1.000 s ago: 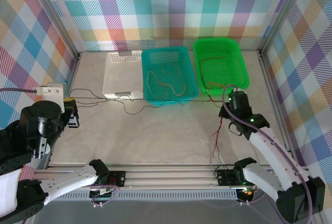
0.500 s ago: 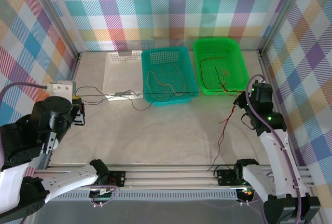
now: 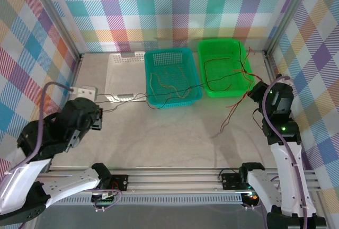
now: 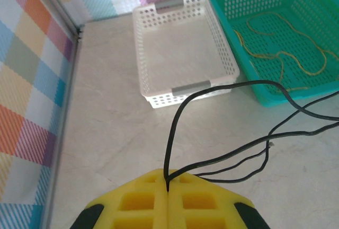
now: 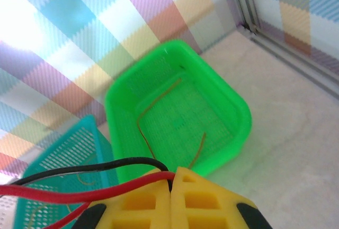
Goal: Untangle the cables
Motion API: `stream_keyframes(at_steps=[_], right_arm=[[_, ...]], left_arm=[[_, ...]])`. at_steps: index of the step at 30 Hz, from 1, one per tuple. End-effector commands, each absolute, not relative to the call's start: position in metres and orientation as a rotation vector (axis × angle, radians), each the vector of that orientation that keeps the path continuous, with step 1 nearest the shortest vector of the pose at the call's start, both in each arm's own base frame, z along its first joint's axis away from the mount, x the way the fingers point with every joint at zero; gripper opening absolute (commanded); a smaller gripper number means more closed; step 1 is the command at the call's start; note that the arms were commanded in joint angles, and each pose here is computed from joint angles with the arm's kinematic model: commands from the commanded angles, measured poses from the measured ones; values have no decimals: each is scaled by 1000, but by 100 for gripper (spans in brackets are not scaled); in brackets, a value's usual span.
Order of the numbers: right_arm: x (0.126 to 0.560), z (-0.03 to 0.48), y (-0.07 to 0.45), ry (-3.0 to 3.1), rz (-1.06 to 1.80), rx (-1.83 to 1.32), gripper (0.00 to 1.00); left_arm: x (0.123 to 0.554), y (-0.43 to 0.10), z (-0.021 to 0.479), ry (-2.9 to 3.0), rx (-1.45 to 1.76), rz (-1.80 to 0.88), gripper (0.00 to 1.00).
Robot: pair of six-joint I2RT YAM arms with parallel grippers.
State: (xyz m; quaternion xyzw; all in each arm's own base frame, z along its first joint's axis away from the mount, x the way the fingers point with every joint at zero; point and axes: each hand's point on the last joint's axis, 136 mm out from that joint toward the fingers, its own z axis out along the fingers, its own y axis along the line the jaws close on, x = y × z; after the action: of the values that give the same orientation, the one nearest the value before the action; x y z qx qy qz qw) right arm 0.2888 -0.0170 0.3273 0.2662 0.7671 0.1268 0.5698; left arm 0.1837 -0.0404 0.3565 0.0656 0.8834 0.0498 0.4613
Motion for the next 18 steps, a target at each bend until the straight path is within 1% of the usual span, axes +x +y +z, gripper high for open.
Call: stream_keyframes(at_steps=[1,3,5,12,15,17,18], right_arm=[[291,368,-10,1677,381,570,0],[290,365,-4,1703,419,563,0],[289,347,-1,1735,445,590,0],[294,235,10,1989,464,674,0],[297,203,15,2064,467,680,1],[301,196,20,2091,471,651,8],[304,196,24,2100,484,620,15]], left_arm=[[192,-61,350,2184,155,30,0],[195,-68,347,2191,163,7,0],[197,-76,344,2199,175,-20,0],[204,-103,329,2231,232,-112,0],[205,-114,321,2252,254,-151,0],[205,-121,315,2269,263,-183,0],[205,-125,312,2278,264,-201,0]])
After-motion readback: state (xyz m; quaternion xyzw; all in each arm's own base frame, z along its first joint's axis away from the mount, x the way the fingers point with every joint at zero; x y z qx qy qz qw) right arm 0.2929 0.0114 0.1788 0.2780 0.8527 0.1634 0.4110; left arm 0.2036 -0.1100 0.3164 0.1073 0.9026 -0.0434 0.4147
